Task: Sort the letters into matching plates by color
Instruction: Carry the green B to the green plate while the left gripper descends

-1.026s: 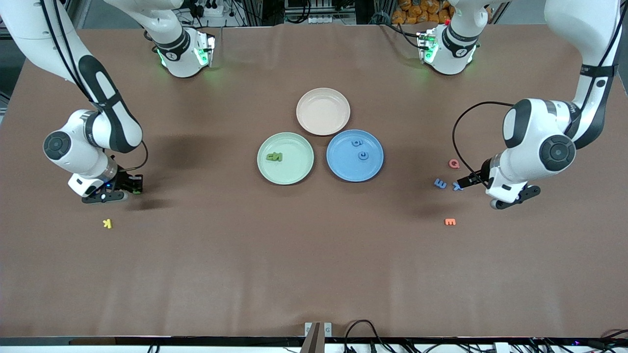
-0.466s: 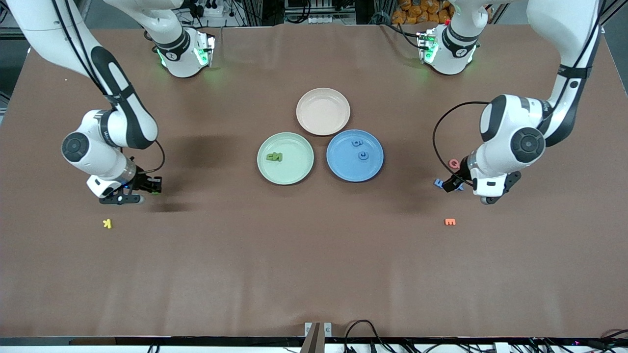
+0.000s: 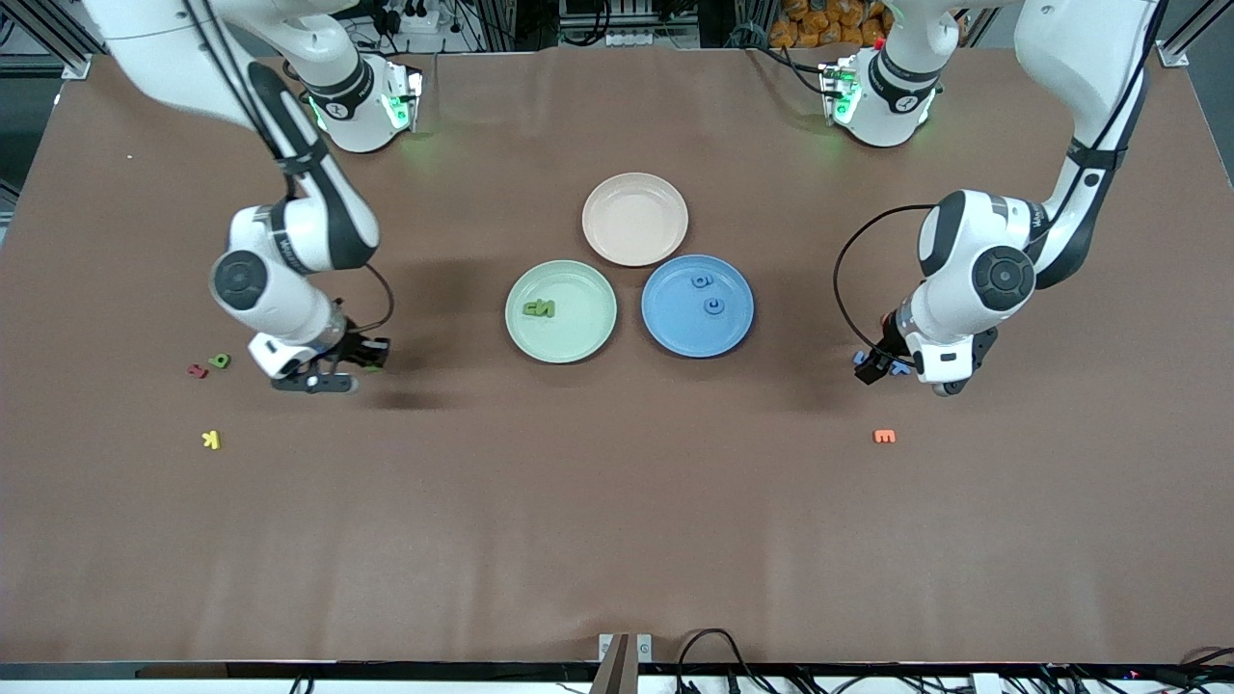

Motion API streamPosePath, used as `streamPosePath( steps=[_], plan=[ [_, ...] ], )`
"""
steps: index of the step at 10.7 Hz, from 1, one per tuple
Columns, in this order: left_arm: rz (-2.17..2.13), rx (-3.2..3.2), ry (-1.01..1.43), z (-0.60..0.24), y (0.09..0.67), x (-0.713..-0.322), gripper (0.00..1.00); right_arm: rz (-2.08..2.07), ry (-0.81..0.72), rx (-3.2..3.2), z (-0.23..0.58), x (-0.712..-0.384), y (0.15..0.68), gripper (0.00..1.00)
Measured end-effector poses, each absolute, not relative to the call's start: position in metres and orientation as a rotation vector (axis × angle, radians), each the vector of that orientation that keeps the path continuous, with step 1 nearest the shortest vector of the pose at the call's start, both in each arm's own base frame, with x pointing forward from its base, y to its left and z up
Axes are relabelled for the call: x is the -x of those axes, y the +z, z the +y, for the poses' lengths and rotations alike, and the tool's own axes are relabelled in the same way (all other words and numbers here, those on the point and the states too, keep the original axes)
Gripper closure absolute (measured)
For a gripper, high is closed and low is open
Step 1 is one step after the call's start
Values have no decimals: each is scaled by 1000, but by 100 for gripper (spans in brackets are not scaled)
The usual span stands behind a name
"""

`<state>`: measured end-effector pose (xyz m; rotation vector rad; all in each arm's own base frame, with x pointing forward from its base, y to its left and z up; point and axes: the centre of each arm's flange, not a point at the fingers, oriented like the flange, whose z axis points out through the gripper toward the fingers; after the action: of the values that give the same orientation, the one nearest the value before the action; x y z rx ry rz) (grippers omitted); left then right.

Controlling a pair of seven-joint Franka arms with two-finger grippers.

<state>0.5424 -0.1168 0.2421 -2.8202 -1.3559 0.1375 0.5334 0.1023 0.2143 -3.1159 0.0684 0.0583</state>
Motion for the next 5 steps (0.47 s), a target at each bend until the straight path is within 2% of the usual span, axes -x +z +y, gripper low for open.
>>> streamPosePath(
  steps=[5],
  plan=[
    [-1392,2838,107,-119,210,-535,5,152,94,3130,225,-492,219,72]
  ],
)
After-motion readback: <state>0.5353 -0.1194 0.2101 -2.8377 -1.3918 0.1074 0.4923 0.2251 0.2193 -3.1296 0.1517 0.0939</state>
